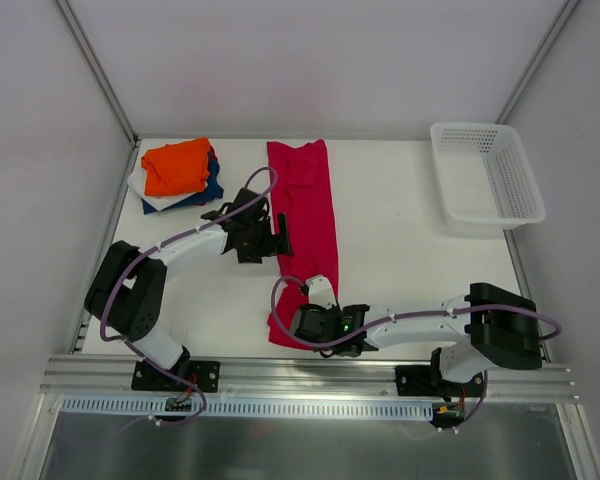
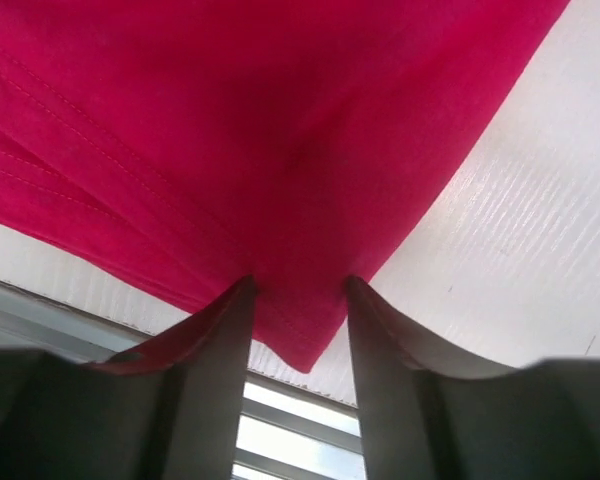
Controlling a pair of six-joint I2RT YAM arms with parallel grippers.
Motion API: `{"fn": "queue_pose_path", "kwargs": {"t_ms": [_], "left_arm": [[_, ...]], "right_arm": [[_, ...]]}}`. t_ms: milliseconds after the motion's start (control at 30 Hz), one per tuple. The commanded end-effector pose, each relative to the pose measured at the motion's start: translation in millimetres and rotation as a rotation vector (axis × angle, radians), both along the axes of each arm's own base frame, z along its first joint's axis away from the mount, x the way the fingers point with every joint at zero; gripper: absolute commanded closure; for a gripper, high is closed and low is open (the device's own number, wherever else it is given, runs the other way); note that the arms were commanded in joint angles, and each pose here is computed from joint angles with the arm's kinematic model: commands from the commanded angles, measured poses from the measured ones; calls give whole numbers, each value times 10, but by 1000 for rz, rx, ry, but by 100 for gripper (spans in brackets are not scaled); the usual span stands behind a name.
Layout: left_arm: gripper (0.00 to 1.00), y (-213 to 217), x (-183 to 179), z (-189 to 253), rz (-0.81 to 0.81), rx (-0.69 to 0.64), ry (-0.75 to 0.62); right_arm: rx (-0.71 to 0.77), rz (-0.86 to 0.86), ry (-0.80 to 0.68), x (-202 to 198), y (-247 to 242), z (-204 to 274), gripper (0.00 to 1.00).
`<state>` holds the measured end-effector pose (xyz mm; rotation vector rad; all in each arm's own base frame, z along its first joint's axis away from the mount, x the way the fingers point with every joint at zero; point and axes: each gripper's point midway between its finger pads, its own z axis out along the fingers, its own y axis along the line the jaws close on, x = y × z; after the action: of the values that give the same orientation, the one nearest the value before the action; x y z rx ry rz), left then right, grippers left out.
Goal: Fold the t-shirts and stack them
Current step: Fold the tshirt
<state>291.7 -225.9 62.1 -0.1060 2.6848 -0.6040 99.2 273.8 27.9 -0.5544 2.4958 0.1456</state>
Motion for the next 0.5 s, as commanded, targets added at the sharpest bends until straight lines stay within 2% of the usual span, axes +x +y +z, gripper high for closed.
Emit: {"fn": "queue_pose_path", "kwargs": {"t_ms": [0, 67, 333, 367, 467], "left_arm": [[1, -31, 14, 34, -24, 9, -14], [1, -24, 14, 25, -23, 14, -13], [1, -16, 13, 13, -25, 17, -10], [1, -21, 12, -2, -26, 17, -5], [1, -47, 22, -35, -35, 15, 7]], "right_arm": [[10, -30, -8, -29, 1, -15, 57], [-3, -30, -13, -45, -31, -13, 66], [-15, -54, -43, -82, -167, 58, 83], [-16, -63, -47, -79, -216, 88, 91], [-22, -85, -60, -92, -318, 103, 100]]}}
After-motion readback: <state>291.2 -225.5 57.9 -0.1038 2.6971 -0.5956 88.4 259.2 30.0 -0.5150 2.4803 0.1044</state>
